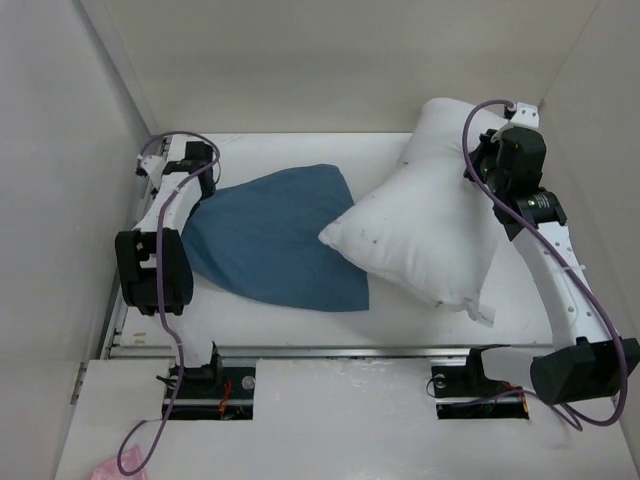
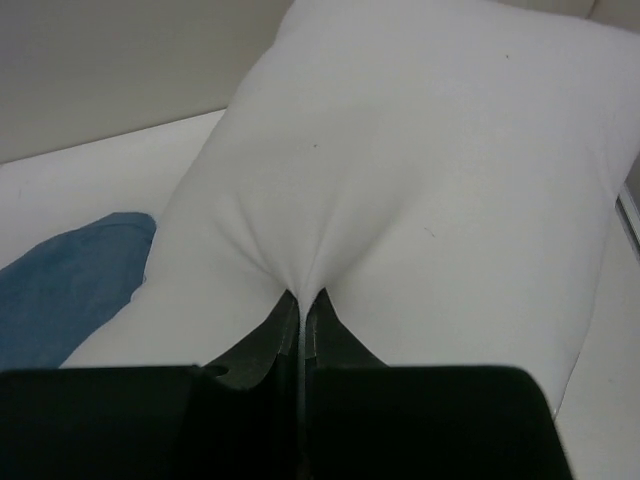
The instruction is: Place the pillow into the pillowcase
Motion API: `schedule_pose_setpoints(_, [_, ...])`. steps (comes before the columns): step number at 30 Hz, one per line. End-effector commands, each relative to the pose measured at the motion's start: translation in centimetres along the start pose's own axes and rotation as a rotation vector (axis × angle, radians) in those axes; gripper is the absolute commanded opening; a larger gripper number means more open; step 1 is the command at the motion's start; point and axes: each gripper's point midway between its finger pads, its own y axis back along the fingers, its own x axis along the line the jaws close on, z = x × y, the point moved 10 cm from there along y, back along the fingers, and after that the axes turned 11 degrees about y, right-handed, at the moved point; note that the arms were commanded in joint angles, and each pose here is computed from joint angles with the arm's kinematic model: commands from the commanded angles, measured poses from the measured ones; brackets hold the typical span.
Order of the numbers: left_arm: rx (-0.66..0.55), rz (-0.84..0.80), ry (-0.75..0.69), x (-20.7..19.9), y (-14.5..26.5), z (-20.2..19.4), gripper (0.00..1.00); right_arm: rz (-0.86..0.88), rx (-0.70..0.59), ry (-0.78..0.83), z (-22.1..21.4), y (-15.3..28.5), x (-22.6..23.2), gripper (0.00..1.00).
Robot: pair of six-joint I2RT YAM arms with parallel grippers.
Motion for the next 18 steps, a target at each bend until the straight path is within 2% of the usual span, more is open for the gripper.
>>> schedule_pose_setpoints(1, [-0.095,0.135,0.102,2.7,1.0,4.0,0.00,-0.077,-0.243,-0.104,4.5,0.0,-0.3,0.00])
schedule_pose_setpoints(3, [-0.103,0.167,0.116,3.3,0.6,4.8,0.00,-0.109,-0.211,-0.109,3.9,-0.4,-0.5,0.00])
schedule_pose_setpoints(4, [-0.103,0.175,0.123,3.4,0.6,5.2,0.12,-0.119,-0.211,-0.110,3.9,-0.4,-0.6,0.00])
schedule_pose_setpoints(6, [-0.087,0.155,0.107,3.1,0.8,5.4,0.56,-0.111,-0.199,-0.107,3.7,-0.4,-0.5,0.04])
schedule_pose_setpoints(7, [-0.079,0.133,0.087,2.8,0.9,5.3,0.74,-0.085,-0.177,-0.100,3.1,-0.8,-0.3,0.10])
schedule_pose_setpoints(8, [-0.086,0.086,0.075,1.9,1.7,5.0,0.94,-0.072,-0.167,-0.097,2.8,-0.9,-0.2,0.33])
schedule_pose_setpoints(9, [-0.075,0.060,0.031,1.6,2.2,4.6,1.00,-0.057,-0.166,-0.096,2.7,-1.2,0.0,0.52])
schedule_pose_setpoints(10, [-0.066,0.019,0.010,0.9,2.9,4.4,1.00,-0.025,-0.163,-0.094,2.7,-1.2,0.2,0.72])
schedule_pose_setpoints(12, [-0.071,-0.075,-0.021,-0.6,5.0,4.1,1.00,0.030,-0.136,-0.048,2.1,-1.9,0.6,1.00])
schedule_pose_setpoints(13, [-0.064,-0.112,-0.067,-1.0,5.8,4.1,1.00,0.073,-0.130,-0.009,2.1,-2.3,0.9,1.00])
schedule_pose_setpoints(15, [-0.074,-0.220,-0.107,-2.6,8.3,3.7,1.00,0.268,-0.143,0.129,2.4,-2.3,2.3,1.00])
schedule_pose_setpoints(16, [-0.059,-0.276,-0.134,-3.0,9.3,3.3,1.00,0.334,-0.123,0.292,1.6,-2.5,2.5,1.00])
schedule_pose_setpoints(17, [-0.059,-0.324,-0.204,-3.4,10.2,2.7,1.00,0.445,-0.135,0.375,1.3,-2.0,4.2,1.00])
schedule_pose_setpoints(18, [-0.053,-0.405,-0.241,-3.6,12.1,1.8,1.00,0.486,-0.140,0.446,1.0,-1.8,5.0,1.00])
